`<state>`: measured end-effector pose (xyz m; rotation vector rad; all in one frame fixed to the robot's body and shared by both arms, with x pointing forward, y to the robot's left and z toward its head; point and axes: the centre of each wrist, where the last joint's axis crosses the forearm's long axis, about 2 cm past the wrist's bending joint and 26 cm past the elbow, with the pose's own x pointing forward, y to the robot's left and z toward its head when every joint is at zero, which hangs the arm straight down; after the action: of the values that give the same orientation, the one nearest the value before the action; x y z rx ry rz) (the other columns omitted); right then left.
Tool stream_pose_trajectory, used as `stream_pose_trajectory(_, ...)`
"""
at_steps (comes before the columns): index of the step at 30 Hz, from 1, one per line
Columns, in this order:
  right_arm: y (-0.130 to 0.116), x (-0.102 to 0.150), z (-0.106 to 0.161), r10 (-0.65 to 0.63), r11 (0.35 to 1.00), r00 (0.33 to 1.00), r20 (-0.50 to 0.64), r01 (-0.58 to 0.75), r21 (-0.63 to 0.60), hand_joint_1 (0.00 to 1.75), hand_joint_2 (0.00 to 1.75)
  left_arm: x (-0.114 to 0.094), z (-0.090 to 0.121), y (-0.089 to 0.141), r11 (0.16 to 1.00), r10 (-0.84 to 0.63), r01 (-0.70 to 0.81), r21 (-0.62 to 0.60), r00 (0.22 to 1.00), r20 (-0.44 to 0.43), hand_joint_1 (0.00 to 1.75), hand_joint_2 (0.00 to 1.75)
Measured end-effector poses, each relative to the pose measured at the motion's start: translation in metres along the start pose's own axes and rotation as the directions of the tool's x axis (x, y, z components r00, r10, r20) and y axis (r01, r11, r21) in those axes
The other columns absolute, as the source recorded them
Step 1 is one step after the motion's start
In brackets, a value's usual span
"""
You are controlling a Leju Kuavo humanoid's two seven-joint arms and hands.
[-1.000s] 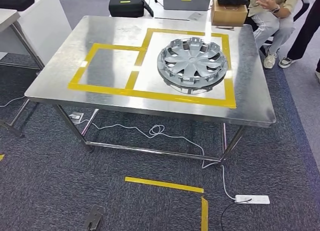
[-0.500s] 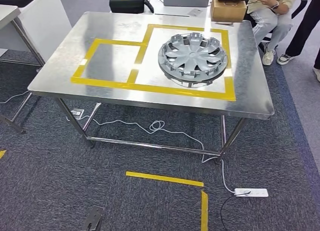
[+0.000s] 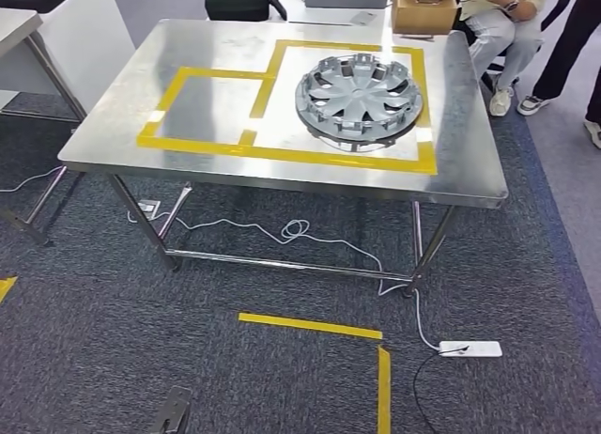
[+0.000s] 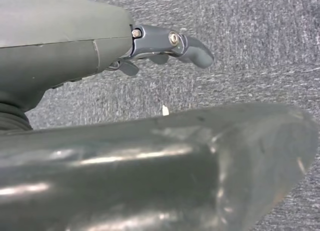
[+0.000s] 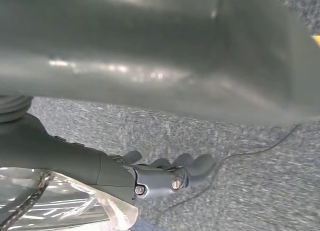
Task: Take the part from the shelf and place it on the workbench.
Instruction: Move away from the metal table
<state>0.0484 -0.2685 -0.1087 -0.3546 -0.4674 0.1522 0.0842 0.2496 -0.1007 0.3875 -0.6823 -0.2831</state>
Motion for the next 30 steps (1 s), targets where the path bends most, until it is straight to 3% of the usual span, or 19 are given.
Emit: stream_pose_trajectory(30,0.0004,0.0008,-0.0001,0.004,1.000,1.000,-0.009,-0.004,0.008,0.00,0.00,-0.0013,0.0010,-0.0006,1.000,0.007,-0.007,0.004,1.000,-0.007,0.00,0.00)
